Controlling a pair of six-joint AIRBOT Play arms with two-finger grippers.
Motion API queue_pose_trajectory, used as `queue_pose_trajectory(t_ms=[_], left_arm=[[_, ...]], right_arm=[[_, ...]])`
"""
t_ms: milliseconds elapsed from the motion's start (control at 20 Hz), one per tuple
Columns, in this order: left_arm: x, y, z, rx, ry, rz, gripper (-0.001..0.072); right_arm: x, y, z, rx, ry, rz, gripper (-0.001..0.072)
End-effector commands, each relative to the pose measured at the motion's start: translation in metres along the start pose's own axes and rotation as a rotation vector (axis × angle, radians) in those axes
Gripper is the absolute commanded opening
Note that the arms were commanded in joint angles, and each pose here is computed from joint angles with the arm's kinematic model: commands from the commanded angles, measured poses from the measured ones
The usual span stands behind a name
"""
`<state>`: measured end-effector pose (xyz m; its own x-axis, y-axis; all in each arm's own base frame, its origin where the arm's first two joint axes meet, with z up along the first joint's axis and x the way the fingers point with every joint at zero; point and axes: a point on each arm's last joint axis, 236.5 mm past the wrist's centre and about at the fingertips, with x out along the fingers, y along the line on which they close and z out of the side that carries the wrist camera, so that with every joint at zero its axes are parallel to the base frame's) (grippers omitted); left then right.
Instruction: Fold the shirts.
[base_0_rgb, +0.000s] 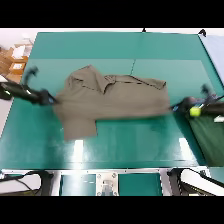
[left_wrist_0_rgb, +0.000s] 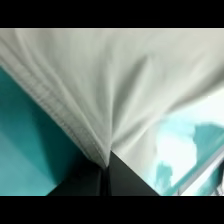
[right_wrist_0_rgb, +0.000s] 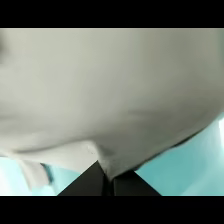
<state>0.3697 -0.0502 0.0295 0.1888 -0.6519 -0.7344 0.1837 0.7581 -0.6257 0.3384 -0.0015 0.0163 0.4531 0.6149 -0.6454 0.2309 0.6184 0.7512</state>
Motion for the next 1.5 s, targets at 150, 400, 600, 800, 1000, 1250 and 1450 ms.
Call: queue_pose_trajectory(t_ms=[150,400,600,800,1000,1250,1450], left_arm=[[-0.296,-0.309,0.049,0.734,-0.936,0.174,0.0023],[-0.437,-0.481,-0.103,1.126,-1.51,0.378,0.0024],[-0.431,-0.465,-0.12,1.069,-1.463,0.489,0.0024],[-0.394,-0.37,-0.06,0.817,-1.247,0.552,0.0023],[-0.268,-0.267,0.008,0.602,-0.92,0.27,0.0024],[-0.105,-0.098,0.061,0.288,-0.663,0.095,0.0024],[0.003,0.003,0.097,0.114,-0.528,0.113,0.0024]], right_arm=[[-0.25,0.312,0.035,-0.753,-0.75,0.137,0.0018],[-0.39,0.431,-0.082,-1.11,-1.312,-0.008,0.0019],[-0.4,0.426,-0.1,-1.121,-1.371,-0.113,0.0018],[-0.347,0.376,-0.046,-0.958,-1.174,-0.019,0.0019],[-0.24,0.266,0.023,-0.692,-0.881,0.07,0.0019],[-0.061,0.111,0.068,-0.372,-0.541,0.024,0.0019],[0.055,0.03,0.102,-0.181,-0.358,-0.05,0.0018]])
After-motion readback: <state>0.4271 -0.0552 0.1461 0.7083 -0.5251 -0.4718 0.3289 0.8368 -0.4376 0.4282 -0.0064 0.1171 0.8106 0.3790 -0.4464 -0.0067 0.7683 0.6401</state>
